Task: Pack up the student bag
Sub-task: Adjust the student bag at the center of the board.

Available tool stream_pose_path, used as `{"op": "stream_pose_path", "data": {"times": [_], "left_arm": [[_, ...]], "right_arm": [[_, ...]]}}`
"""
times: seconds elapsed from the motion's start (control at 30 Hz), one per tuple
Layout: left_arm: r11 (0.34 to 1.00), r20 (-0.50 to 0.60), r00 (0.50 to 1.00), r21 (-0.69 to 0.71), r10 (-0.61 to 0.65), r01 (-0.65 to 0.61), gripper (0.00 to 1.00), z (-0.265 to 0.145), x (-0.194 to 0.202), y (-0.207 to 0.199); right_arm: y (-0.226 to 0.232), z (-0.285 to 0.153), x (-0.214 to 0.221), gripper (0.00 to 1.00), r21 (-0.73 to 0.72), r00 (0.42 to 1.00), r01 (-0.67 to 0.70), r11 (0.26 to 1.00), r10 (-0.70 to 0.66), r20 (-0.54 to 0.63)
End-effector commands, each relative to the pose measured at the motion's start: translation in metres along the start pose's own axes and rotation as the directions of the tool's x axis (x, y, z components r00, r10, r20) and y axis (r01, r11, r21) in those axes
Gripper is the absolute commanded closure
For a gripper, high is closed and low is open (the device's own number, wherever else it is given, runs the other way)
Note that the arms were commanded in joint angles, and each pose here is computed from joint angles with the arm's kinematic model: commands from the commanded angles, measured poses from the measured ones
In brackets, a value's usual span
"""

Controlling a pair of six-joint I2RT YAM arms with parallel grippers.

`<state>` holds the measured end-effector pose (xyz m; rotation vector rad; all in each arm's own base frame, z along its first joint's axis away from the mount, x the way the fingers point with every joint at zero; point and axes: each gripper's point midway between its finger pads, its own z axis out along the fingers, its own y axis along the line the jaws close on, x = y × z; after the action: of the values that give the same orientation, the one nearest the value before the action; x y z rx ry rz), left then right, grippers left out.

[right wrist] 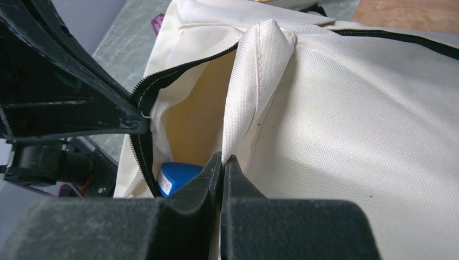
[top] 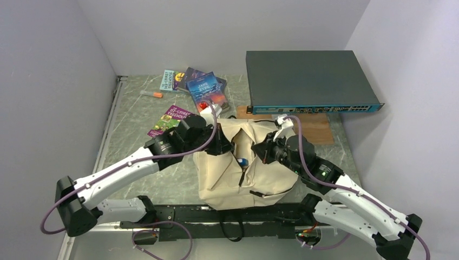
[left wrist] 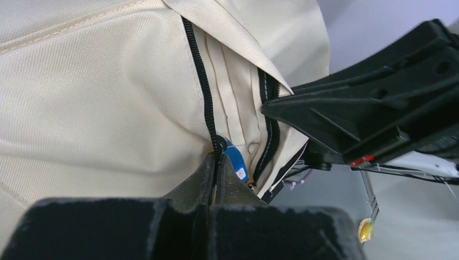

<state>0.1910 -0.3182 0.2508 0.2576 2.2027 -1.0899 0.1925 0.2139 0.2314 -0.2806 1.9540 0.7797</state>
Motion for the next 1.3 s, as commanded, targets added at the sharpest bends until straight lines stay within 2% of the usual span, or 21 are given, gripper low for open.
{"op": "stream_pose_path", "data": {"times": [0.0,0.13,0.2,0.27,0.4,0.5,0.6,0.73,0.83,0.97,1.07,1.17,1.27], "left_arm": [[0.995,-0.076,0.996,-0.095,-0.043,0.036,1.00,0.031,0.014,0.031],[0.994,-0.198,0.976,-0.082,-0.090,0.075,1.00,0.063,0.051,0.046],[0.996,-0.225,0.971,-0.063,-0.076,0.063,1.00,0.063,0.053,0.042],[0.999,-0.196,0.980,-0.031,-0.031,0.025,1.00,0.052,0.037,0.029],[0.997,-0.013,0.997,0.013,0.073,-0.073,1.00,0.003,-0.018,-0.006],[0.996,0.047,0.996,0.038,0.081,-0.083,1.00,-0.013,-0.030,-0.015],[0.997,0.024,0.998,0.065,0.050,-0.051,1.00,-0.004,-0.018,-0.012],[0.999,-0.076,0.997,0.034,-0.020,0.023,1.00,0.021,0.015,0.010],[0.999,-0.139,0.990,0.050,-0.002,0.009,1.00,0.028,0.024,0.009],[0.995,-0.071,0.994,-0.040,0.083,-0.086,1.00,0.006,-0.007,0.008],[0.995,0.002,0.995,0.002,0.100,-0.100,1.00,-0.008,-0.025,-0.008],[0.995,0.036,0.997,0.068,0.070,-0.073,1.00,-0.008,-0.024,-0.016],[1.000,-0.001,1.000,0.028,0.007,-0.007,1.00,0.010,-0.004,0.005]], "right_arm": [[0.001,0.016,-0.008,1.00,0.013,0.999,-0.030,0.999,0.030,0.035],[-0.012,0.032,0.027,1.00,0.041,0.998,-0.048,0.998,0.050,-0.037],[-0.015,0.034,0.032,1.00,0.051,0.998,-0.045,0.998,0.047,-0.048],[-0.020,0.031,0.023,1.00,0.088,0.999,-0.010,0.996,0.013,-0.036],[-0.028,0.015,-0.012,1.00,0.154,0.996,0.069,0.986,-0.076,0.044],[-0.017,0.009,-0.025,1.00,0.119,0.995,0.070,0.990,-0.078,0.065],[-0.008,0.011,-0.021,1.00,0.069,0.997,0.041,0.997,-0.046,0.061],[-0.015,0.023,0.006,1.00,0.071,1.000,0.016,0.997,-0.016,0.004],[-0.006,0.024,0.010,1.00,0.027,1.000,0.000,1.000,0.001,-0.023],[0.004,0.010,-0.012,1.00,-0.011,0.999,0.016,1.000,-0.015,0.048],[0.005,-0.004,-0.033,1.00,-0.002,0.993,0.036,0.999,-0.036,0.112],[0.009,-0.011,-0.041,1.00,-0.019,0.990,0.042,0.999,-0.039,0.133],[0.002,-0.004,-0.030,1.00,0.003,0.993,0.037,0.999,-0.037,0.115]]}}
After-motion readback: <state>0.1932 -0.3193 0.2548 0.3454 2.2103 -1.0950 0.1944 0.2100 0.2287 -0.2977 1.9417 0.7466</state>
